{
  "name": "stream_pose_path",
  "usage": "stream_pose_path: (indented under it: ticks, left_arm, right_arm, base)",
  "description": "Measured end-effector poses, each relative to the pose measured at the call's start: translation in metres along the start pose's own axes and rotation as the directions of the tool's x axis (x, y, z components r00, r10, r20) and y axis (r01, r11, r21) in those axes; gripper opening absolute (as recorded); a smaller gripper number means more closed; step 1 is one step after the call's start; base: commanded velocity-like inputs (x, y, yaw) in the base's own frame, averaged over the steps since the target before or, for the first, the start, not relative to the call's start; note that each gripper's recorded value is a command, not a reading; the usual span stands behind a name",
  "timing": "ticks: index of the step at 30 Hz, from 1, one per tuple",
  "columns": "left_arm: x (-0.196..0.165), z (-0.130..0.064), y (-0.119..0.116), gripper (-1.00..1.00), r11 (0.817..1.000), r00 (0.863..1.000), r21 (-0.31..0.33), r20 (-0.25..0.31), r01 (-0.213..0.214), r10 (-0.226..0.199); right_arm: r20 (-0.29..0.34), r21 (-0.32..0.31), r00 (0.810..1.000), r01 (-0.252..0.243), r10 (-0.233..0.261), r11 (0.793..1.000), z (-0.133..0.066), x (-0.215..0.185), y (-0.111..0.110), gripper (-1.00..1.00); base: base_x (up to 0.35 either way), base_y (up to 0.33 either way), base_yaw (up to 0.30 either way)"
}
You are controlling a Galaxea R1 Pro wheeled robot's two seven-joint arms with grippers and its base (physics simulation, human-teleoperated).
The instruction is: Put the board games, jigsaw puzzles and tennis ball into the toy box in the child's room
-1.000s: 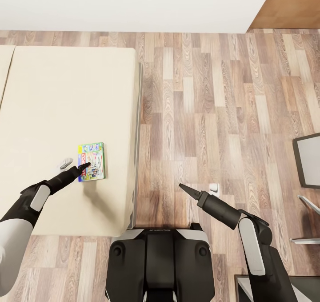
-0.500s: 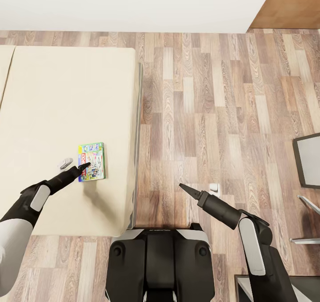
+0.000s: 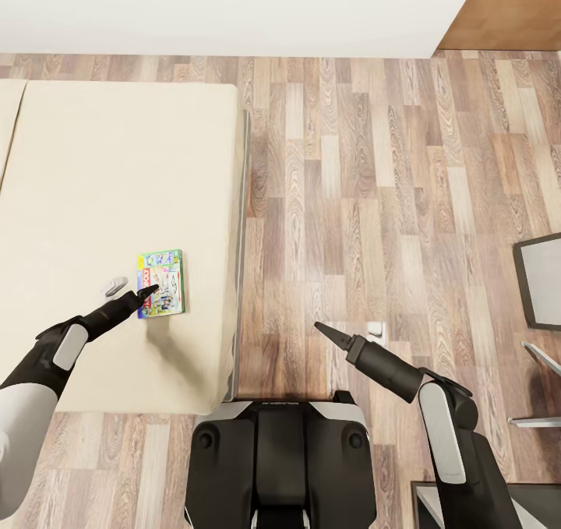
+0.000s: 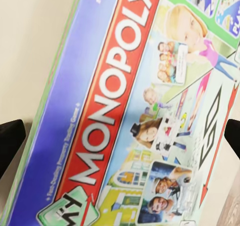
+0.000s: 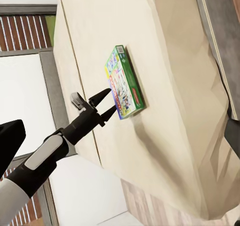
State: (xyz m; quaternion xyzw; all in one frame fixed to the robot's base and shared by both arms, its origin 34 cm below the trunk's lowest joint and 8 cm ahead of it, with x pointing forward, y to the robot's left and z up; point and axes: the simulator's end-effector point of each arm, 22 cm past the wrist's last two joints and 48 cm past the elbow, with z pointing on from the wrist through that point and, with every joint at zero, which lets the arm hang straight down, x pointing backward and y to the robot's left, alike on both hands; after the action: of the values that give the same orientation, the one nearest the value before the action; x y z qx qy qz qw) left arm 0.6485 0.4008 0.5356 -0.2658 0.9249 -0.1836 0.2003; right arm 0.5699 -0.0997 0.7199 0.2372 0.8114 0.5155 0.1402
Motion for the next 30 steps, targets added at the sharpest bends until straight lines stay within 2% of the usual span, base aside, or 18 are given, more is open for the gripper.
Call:
stream_pose_path:
  ticks: [12,24,30]
  left_arm:
    - [0.0,0.0,-0.001,1.0,1.0,1.0,0.004,0.0,0.001,-0.001]
    - [0.0,-0.002,-0.023,1.0,0.994,1.0,0.109,-0.001,0.002,-0.002]
    - [0.0,-0.003,-0.024,1.0,0.993,1.0,0.119,0.0,0.003,-0.003]
  right_arm:
    - [0.0,0.001,1.0,-0.001,0.001,1.0,0.0,0.0,0.0,1.0]
    - [-0.001,0.002,1.0,-0.001,0.001,1.0,0.0,0.001,0.0,1.0]
    - [-0.001,-0.001,1.0,-0.003,0.003,1.0,0.001,0.002,0.001,1.0]
  base:
    - [0.0,0.0,0.0]
    - [0.0,0.0,0.0]
    - [0.0,0.0,0.0]
